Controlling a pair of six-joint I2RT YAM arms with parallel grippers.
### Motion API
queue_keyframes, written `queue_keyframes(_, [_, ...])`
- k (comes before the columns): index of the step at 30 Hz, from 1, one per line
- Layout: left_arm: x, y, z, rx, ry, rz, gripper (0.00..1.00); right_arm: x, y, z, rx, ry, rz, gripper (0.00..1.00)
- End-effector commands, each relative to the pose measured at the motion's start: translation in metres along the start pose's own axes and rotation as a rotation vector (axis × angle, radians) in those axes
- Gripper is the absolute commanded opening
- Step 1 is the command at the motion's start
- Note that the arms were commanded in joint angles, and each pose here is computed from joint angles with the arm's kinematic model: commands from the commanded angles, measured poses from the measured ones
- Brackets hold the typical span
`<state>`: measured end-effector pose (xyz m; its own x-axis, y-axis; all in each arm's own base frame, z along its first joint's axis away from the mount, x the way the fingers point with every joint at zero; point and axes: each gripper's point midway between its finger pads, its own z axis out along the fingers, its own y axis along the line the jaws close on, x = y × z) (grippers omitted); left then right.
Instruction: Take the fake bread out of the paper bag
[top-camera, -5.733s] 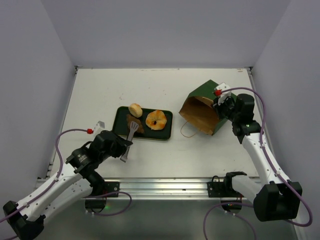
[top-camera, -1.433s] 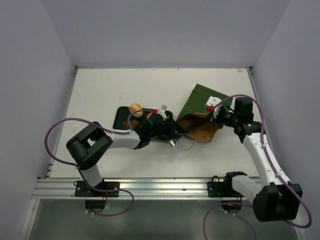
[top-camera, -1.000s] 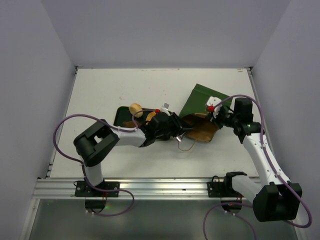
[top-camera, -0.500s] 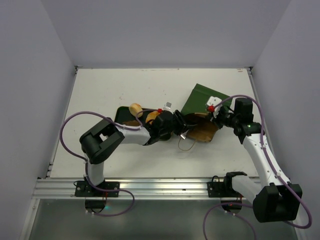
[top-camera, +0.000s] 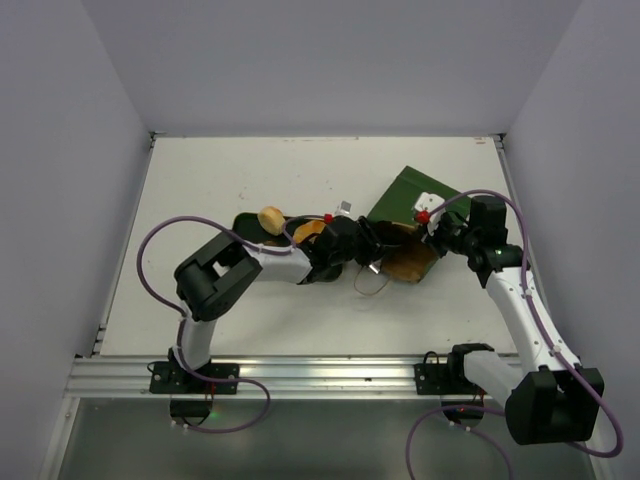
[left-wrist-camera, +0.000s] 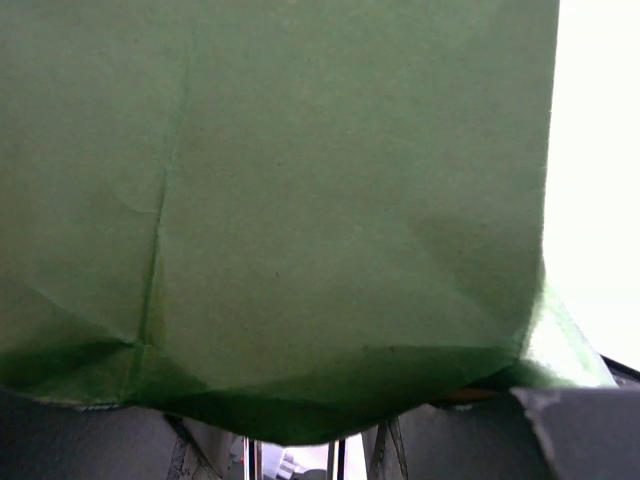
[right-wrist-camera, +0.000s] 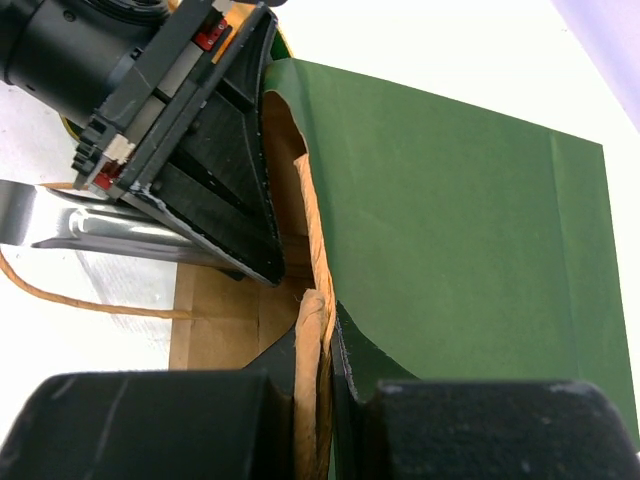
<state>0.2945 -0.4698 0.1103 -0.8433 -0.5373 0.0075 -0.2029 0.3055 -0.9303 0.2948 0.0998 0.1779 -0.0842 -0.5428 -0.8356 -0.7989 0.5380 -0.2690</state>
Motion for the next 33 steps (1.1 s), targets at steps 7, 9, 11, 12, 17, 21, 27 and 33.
queue_keyframes(7, [0.004, -0.011, 0.017, -0.018, 0.023, 0.046, 0.45, -0.01, 0.001, -0.001, -0.009, -0.047, -0.013, 0.06])
queue_keyframes(9, [0.005, -0.008, 0.019, -0.026, 0.031, 0.053, 0.42, -0.011, 0.002, -0.001, -0.011, -0.049, -0.014, 0.06])
queue_keyframes(11, [0.008, -0.004, 0.022, -0.034, 0.048, 0.057, 0.37, -0.012, 0.002, -0.001, -0.012, -0.051, -0.014, 0.06])
queue_keyframes(12, [0.009, -0.002, 0.023, -0.036, 0.053, 0.057, 0.34, -0.012, 0.002, -0.002, -0.012, -0.052, -0.014, 0.06])
queue_keyframes(17, [0.012, 0.002, 0.024, -0.033, 0.071, 0.063, 0.15, -0.01, 0.002, -0.002, -0.009, -0.047, -0.013, 0.06])
queue_keyframes(21, [0.011, -0.006, 0.017, -0.021, 0.064, 0.109, 0.02, -0.01, -0.001, -0.002, 0.007, -0.043, -0.012, 0.06])
queue_keyframes(27, [0.009, -0.011, -0.006, -0.024, 0.047, 0.195, 0.0, -0.008, -0.018, -0.004, 0.103, -0.027, 0.006, 0.06])
queue_keyframes(33, [0.012, -0.018, -0.03, 0.011, 0.05, 0.212, 0.0, -0.007, -0.027, -0.006, 0.154, -0.017, 0.02, 0.06])
